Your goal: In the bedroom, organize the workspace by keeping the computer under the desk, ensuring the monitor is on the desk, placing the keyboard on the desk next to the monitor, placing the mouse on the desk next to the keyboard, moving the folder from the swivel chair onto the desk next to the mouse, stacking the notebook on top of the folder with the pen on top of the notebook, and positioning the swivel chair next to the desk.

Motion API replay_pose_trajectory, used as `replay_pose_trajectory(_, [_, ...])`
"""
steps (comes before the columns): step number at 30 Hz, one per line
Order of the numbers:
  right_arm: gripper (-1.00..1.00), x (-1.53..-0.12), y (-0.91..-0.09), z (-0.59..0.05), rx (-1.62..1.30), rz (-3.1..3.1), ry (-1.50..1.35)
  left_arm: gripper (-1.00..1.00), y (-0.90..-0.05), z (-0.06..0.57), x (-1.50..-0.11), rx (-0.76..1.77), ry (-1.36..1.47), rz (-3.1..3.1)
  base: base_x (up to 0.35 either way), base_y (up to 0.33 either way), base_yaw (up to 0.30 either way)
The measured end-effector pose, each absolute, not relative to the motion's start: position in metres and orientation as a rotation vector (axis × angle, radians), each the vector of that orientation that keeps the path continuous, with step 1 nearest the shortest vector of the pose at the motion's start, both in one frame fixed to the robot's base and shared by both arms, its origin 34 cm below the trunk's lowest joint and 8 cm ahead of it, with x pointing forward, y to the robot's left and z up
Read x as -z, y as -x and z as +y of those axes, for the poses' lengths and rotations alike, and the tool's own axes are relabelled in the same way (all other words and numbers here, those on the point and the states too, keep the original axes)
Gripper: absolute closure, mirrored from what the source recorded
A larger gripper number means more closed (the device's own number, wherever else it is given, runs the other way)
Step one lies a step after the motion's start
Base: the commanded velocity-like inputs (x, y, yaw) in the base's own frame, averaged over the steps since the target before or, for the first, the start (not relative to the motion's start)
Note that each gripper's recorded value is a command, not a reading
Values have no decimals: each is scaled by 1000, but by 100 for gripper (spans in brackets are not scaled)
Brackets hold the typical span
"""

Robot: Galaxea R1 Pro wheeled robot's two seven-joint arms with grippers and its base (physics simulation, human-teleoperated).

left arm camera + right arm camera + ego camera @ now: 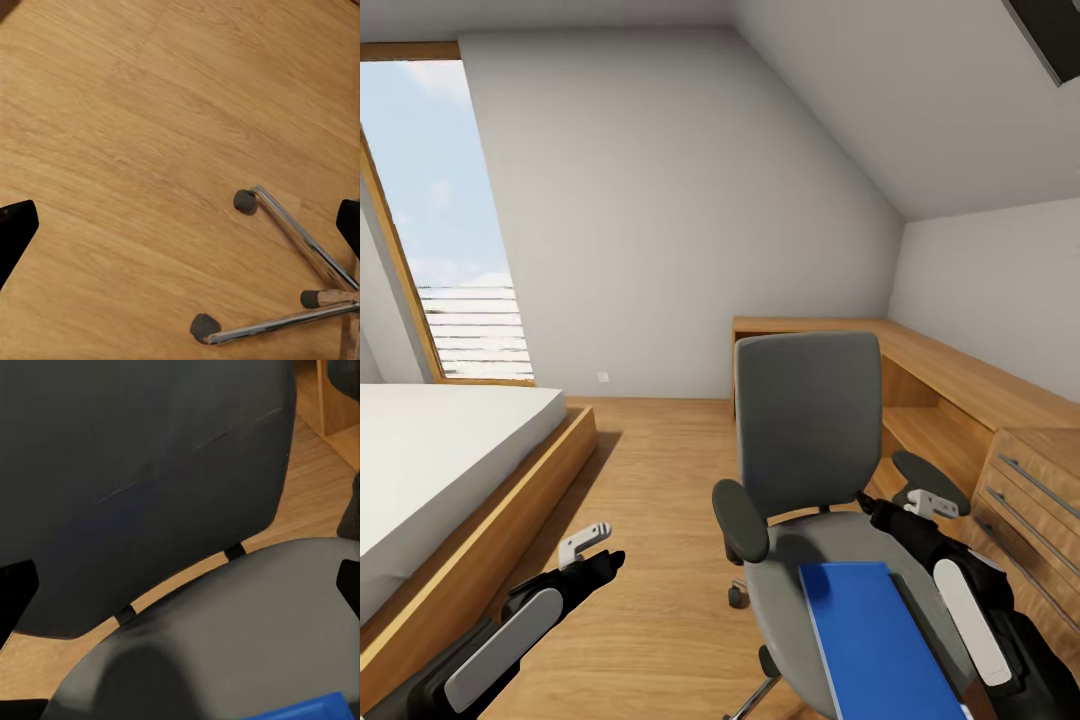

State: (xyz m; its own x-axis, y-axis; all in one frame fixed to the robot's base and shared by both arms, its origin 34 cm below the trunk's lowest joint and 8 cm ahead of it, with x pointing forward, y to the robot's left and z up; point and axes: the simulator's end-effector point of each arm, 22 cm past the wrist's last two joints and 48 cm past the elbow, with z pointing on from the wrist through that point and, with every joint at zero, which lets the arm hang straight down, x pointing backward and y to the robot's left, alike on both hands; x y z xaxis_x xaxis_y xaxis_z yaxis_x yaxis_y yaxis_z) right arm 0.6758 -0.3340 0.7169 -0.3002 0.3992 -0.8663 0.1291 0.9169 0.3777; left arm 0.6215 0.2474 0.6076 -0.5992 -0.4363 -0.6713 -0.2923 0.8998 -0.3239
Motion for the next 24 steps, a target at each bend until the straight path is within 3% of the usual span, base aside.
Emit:
replay_pose_trajectory(6, [-100, -718, -675, -337, -291, 1868, -407, -100, -622, 247, -608, 229, 518, 2253, -18, 16, -33])
replay_pose_trajectory(16, [-100, -717, -675, -348, -285, 1860, -439, -100, -621, 245, -607, 232, 515, 2256, -243, 215, -256])
replay_pose_trajectory(24, [-100, -716, -675, -348, -286, 1861, -439, -100, -621, 245, -607, 233, 515, 2256, -256, 227, -60])
